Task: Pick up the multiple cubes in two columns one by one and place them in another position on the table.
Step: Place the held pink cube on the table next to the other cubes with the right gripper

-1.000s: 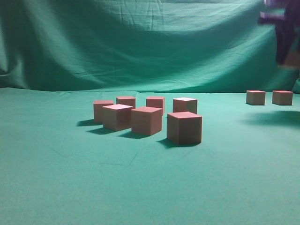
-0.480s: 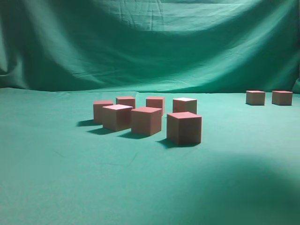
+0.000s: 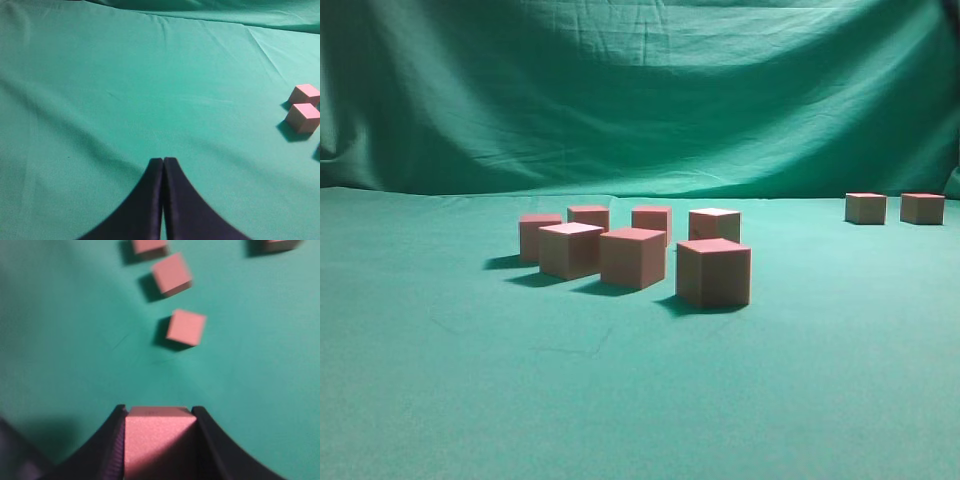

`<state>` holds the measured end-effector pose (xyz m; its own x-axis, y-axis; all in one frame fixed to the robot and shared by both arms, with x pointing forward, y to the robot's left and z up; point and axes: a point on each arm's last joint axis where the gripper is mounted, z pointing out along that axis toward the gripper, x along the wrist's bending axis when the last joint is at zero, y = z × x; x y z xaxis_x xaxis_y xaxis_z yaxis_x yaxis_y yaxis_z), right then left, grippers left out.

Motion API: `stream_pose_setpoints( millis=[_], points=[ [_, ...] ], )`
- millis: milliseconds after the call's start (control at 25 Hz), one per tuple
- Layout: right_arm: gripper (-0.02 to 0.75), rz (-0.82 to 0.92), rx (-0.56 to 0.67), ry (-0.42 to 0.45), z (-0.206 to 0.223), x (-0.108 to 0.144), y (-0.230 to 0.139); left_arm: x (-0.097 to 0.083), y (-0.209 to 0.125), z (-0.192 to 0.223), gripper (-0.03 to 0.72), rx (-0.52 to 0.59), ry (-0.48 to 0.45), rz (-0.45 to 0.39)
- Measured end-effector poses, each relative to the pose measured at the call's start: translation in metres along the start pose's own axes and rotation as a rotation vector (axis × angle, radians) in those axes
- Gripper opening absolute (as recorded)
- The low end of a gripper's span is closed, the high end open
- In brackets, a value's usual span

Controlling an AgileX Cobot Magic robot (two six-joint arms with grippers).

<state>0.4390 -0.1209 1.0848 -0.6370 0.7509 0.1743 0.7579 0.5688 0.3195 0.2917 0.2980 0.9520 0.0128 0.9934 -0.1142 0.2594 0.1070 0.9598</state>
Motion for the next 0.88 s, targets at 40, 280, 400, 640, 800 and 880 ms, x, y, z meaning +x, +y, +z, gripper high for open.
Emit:
stream_pose_setpoints(
  millis=[40, 280, 400, 640, 800, 880],
  points=[
    [0.267, -0.039, 0.017, 0.011, 0.009, 0.008, -0.003, 0.0, 0.0, 0.0, 0.0, 0.0, 0.0, 0.0],
    [0.267, -0.225, 0.123, 0.051, 0.056, 0.048, -0.005, 0.0, 0.0, 0.0, 0.0, 0.0, 0.0, 0.0],
    [0.267, -0.257, 0.17, 0.055, 0.082, 0.058, -0.004, 0.0, 0.0, 0.0, 0.0, 0.0, 0.0, 0.0],
    [0.267, -0.215, 0.182, 0.019, 0.116, 0.06, 0.002, 0.0, 0.0, 0.0, 0.0, 0.0, 0.0, 0.0],
    [0.267, -0.194, 0.17, -0.06, 0.123, 0.053, 0.005, 0.0, 0.0, 0.0, 0.0, 0.0, 0.0, 0.0],
    [0.267, -0.202, 0.169, -0.087, 0.126, 0.051, 0.006, 0.0, 0.0, 0.0, 0.0, 0.0, 0.0, 0.0]
  ],
)
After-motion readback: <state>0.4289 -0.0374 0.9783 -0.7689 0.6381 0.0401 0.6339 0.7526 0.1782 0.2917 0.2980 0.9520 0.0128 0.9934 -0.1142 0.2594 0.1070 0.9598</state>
